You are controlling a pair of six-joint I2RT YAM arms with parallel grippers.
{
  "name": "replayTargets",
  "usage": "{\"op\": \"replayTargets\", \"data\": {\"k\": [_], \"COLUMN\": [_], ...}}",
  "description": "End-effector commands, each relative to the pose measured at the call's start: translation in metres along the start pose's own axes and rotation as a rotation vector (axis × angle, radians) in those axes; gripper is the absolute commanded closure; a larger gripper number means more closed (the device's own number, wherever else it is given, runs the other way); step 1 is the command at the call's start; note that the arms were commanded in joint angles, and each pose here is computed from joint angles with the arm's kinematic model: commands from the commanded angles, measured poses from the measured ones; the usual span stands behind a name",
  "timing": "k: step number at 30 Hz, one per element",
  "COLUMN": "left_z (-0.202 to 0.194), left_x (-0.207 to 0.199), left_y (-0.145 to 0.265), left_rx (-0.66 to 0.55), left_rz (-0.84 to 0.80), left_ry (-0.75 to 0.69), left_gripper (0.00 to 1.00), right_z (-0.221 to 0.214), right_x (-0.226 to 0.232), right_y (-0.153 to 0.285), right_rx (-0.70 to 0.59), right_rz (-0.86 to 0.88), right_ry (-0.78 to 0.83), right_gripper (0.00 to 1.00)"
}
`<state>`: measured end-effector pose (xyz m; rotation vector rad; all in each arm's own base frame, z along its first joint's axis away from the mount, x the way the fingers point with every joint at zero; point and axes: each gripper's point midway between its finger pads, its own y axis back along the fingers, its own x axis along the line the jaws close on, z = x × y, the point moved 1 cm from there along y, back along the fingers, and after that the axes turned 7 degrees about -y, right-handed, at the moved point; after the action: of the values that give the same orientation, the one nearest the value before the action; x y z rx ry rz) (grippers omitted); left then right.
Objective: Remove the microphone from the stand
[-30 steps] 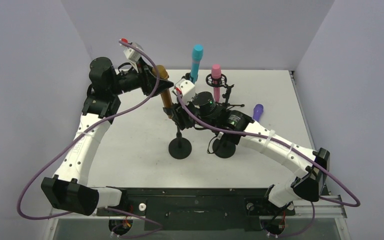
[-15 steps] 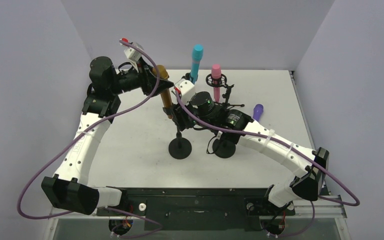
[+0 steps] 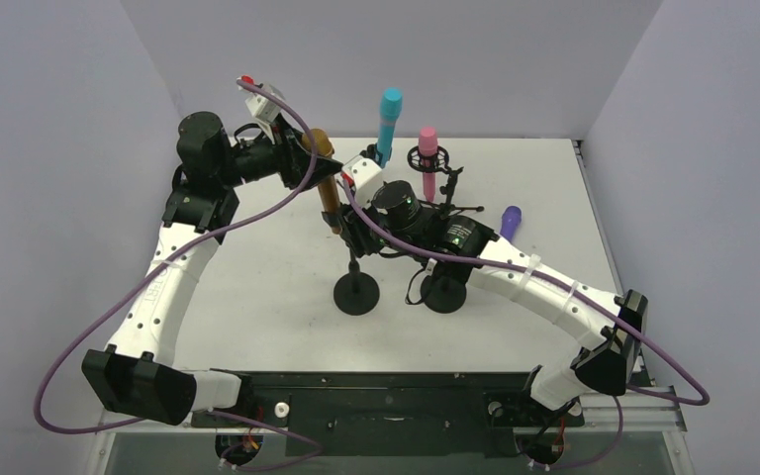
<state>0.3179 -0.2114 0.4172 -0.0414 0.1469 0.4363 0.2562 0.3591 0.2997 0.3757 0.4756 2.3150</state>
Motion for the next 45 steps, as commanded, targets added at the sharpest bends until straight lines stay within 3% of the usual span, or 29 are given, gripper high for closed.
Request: {"op": "replayTargets", "data": {"k": [1, 20, 27, 29, 31, 33, 40, 45], "left_z": [0.002, 0.008, 0.008, 0.008, 0.008, 0.008, 0.009, 0.009], "left_x": [0.002, 0.005, 0.003, 0.002, 0.002, 0.002, 0.001, 0.001], "left_y": [0.002, 0.009, 0.01, 0.01, 0.01, 0.01, 0.01, 0.01], "left_rx": [0.012, -0.005, 0.0, 0.001, 0.002, 0.004, 0.003, 0.002], "left_rz": [0.015, 0.1, 0.1, 0.099, 0.097, 0.096, 0.095, 0.095], "left_ry": [-0.011, -0.023, -0.023, -0.024, -0.023, -0.023, -0.025, -0.026], "left_gripper": [1.0, 1.0, 1.0, 1.0, 1.0, 1.0, 1.0, 1.0], "right_z": [0.016, 0.016, 0.018, 0.019, 0.021, 0.023, 0.021, 0.024], "right_x": [-0.001, -0.013, -0.003, -0.001, 0.001, 0.003, -0.003, 0.0], "right_y": [0.001, -0.002, -0.005, -0.006, -0.006, -0.009, -0.02, -0.026], "right_rx": [-0.036, -0.105, -0.106, -0.103, -0.111, -0.114, -0.102, -0.096], "right_rz": [-0.034, -0.276, -0.223, -0.21, -0.201, -0.198, -0.2, -0.183], "right_ry": [-0.009, -0.058, -0.062, -0.065, -0.073, -0.079, -0.089, -0.099], "right_gripper": [1.0, 1.0, 1.0, 0.67, 0.48, 0.41, 0.37, 0.48]}}
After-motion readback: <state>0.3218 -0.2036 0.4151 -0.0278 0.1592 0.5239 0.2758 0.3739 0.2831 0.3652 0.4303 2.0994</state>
